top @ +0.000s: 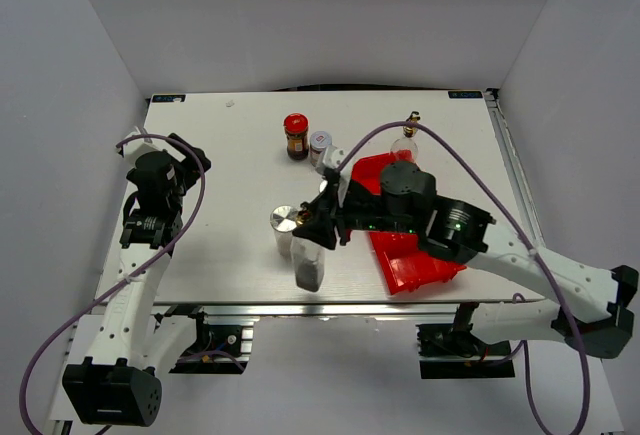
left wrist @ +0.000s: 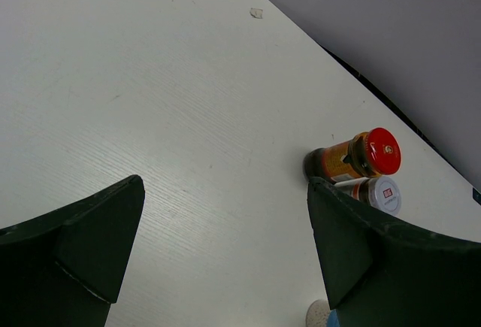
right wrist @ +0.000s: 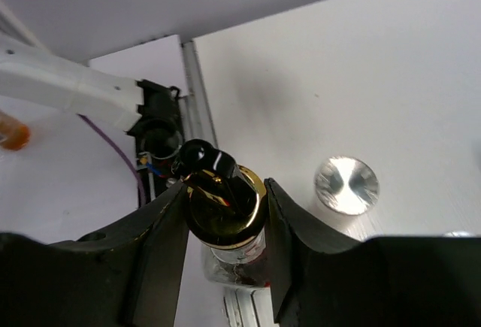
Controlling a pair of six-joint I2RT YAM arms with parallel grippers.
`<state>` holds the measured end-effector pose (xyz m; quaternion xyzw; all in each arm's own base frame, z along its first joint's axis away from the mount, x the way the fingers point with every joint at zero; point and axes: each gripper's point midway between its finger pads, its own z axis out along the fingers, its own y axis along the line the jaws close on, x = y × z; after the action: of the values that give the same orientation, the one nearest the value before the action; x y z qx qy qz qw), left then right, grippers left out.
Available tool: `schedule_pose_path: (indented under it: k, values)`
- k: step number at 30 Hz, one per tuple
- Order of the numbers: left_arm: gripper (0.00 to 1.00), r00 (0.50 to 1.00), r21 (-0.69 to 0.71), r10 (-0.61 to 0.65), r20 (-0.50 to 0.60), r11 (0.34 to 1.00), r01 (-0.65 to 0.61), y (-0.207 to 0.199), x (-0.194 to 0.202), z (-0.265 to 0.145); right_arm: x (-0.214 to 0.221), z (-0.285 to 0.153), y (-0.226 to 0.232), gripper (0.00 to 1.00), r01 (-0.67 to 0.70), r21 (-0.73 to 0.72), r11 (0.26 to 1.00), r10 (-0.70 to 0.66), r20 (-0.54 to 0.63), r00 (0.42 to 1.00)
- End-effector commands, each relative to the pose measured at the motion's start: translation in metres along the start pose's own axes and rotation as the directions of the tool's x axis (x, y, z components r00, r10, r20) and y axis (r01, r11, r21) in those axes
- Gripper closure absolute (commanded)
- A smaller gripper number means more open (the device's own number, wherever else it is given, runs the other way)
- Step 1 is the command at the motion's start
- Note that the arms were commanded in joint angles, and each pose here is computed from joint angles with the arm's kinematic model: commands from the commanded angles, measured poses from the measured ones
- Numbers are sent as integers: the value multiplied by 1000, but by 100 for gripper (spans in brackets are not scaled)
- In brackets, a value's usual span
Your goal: Organize the condiment bottles
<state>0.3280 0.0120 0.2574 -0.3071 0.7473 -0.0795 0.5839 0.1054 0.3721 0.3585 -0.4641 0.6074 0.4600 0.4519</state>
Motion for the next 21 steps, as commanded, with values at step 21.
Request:
schedule_pose_path:
  k: [21]
  values:
    - [2,999,34,1,53,999,-3,-20,-23,15,-69,-129,-209,100,-60,733,678,-47,125,991]
